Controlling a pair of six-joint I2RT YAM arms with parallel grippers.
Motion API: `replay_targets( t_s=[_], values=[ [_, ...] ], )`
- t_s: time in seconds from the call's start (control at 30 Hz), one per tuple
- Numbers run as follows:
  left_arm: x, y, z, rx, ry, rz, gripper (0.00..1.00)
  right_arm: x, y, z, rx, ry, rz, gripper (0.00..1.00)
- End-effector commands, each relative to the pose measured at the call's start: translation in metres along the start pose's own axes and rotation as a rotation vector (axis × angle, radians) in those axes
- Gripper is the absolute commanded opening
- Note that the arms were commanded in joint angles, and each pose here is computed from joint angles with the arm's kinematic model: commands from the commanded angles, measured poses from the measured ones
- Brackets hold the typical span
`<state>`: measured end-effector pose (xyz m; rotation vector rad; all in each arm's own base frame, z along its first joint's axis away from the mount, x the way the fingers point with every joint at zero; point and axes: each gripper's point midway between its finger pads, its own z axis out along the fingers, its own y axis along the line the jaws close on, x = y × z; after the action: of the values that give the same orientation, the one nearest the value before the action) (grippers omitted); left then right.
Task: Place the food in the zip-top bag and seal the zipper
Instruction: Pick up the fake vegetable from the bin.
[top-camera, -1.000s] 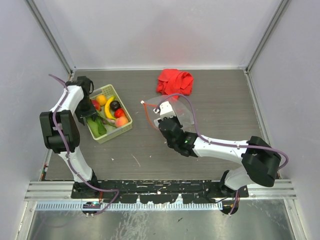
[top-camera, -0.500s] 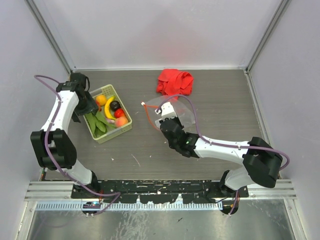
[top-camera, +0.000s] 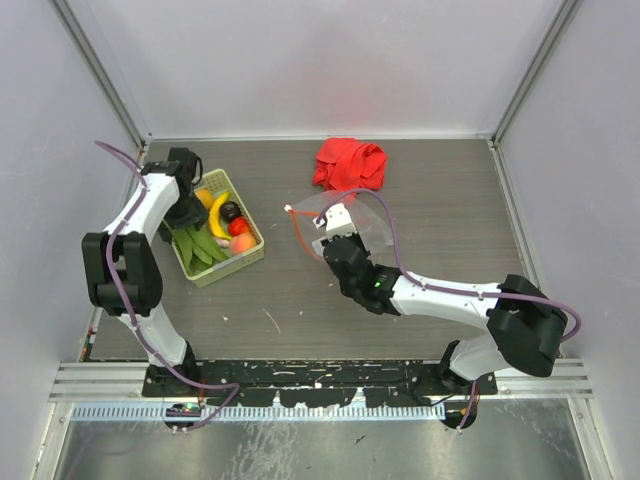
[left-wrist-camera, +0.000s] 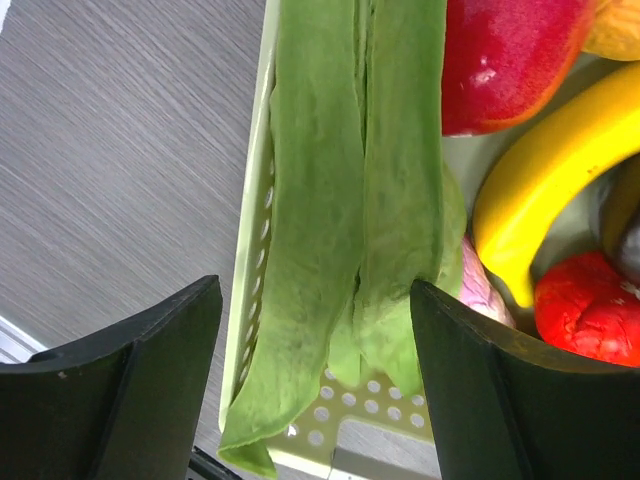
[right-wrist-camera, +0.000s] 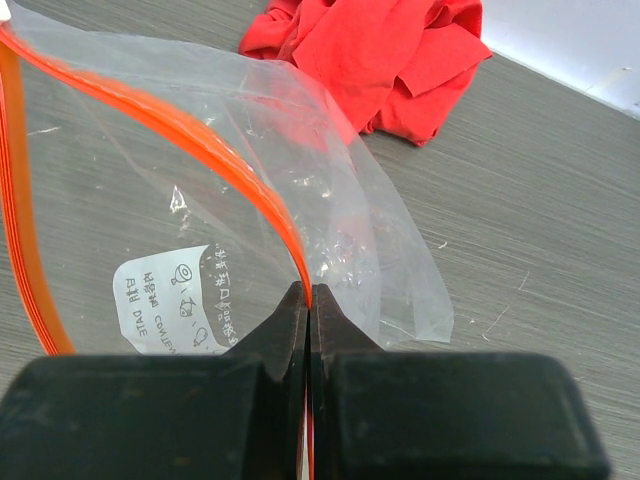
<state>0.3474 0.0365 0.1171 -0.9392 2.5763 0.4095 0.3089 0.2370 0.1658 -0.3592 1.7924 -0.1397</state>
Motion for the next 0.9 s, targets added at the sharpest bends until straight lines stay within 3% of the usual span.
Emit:
replay_targets(
  t_s=[0.0,0.27,0.67,0.87],
  values=[
    [-0.017,-0.009,0.008,-0.014,-0.051,-0.044,0.76,-0.024,-0.004,-0.002,0.002,-0.064,0.095,0.01],
    [-0.012,-0.019,0.025,-0.018,-0.018,-0.033,0.73,-0.022,-0.003,0.0,0.003,-0.058,0.091,0.01],
    [-0.038,-0.008,-0.026,0.021,-0.154,-0.065,0.75,-0.021,-0.004,0.001,0.003,-0.056,0.089,0.01],
    [-0.032,-0.012,-0.012,-0.001,-0.132,-0.071,0.74,-0.022,-0.004,0.0,-0.001,-0.058,0.096,0.01]
  ],
)
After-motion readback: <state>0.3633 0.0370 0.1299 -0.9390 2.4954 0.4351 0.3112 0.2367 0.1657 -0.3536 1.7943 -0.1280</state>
